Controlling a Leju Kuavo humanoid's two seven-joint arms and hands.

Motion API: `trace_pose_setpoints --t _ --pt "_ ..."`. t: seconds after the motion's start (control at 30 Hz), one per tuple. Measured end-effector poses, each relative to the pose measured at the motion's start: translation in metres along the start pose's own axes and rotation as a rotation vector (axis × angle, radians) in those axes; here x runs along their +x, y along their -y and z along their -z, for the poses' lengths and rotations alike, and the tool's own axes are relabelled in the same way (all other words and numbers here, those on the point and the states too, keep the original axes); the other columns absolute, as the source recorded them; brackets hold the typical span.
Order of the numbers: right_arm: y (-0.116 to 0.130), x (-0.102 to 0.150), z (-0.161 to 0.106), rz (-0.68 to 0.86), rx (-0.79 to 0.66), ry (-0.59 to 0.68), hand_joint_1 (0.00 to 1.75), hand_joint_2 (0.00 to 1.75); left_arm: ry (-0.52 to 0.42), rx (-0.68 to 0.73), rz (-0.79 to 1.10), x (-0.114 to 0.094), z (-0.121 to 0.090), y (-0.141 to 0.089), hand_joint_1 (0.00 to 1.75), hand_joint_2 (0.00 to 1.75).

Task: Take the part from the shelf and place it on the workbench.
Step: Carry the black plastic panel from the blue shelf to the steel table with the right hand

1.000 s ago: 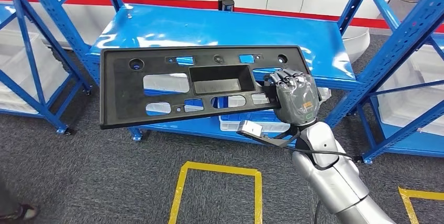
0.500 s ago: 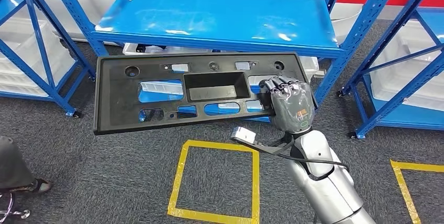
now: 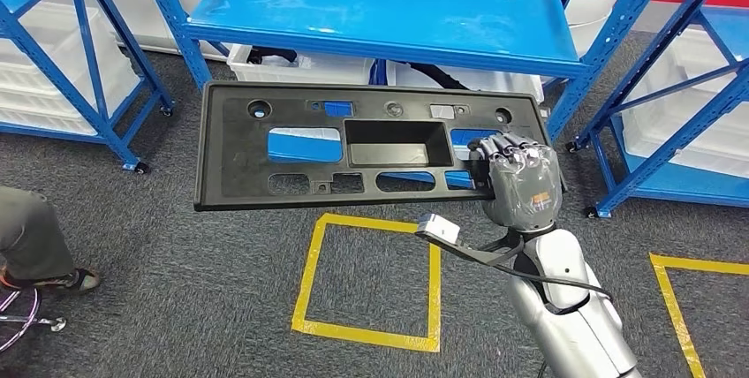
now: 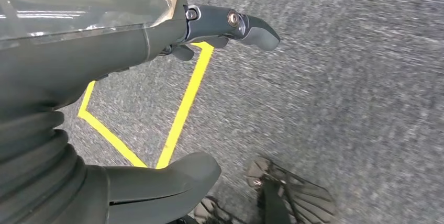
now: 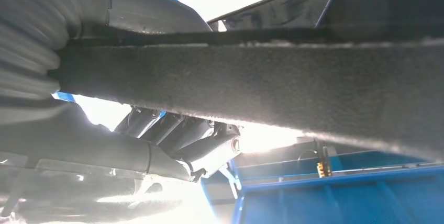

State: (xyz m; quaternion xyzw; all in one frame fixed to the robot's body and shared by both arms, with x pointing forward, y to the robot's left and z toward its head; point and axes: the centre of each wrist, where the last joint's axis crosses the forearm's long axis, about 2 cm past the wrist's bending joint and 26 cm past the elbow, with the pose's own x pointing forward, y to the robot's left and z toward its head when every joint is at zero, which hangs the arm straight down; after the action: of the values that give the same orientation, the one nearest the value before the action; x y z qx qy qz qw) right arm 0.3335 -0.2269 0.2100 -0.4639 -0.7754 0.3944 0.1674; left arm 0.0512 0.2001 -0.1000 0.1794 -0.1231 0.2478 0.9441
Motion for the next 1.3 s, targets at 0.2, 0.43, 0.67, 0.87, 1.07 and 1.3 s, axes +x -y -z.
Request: trace_pose_setpoints --t 0.2,0.43,0.67,0.87,1.07,1.3 --pt "0.004 -0.001 0.006 -0.017 -0.032 -0.011 1.75 1.75 0.009 0.022 0.012 0.0 0.0 -0.001 0.0 1.75" --pt "0.004 0.003 0.009 -0.005 -0.04 -0.013 1.75 1.75 0.007 0.037 0.018 -0.002 0.0 -0.002 0.0 1.75" --pt "0.006 0.0 0.023 0.001 -0.061 0.0 1.75 1.75 0.011 0.056 0.021 0.0 0.0 -0.002 0.0 1.75" --pt "0.006 -0.004 0.031 0.009 -0.069 0.009 1.75 1.75 0.009 0.065 0.022 0.001 0.0 -0.002 0.0 1.75" --pt "0.003 -0.009 0.042 0.016 -0.071 0.017 1.75 1.75 0.013 0.075 0.023 0.001 0.0 -0.001 0.0 1.75" --pt "0.001 -0.011 0.053 0.048 -0.097 0.02 1.75 1.75 0.018 0.082 0.024 0.003 -0.001 0.001 0.0 1.75"
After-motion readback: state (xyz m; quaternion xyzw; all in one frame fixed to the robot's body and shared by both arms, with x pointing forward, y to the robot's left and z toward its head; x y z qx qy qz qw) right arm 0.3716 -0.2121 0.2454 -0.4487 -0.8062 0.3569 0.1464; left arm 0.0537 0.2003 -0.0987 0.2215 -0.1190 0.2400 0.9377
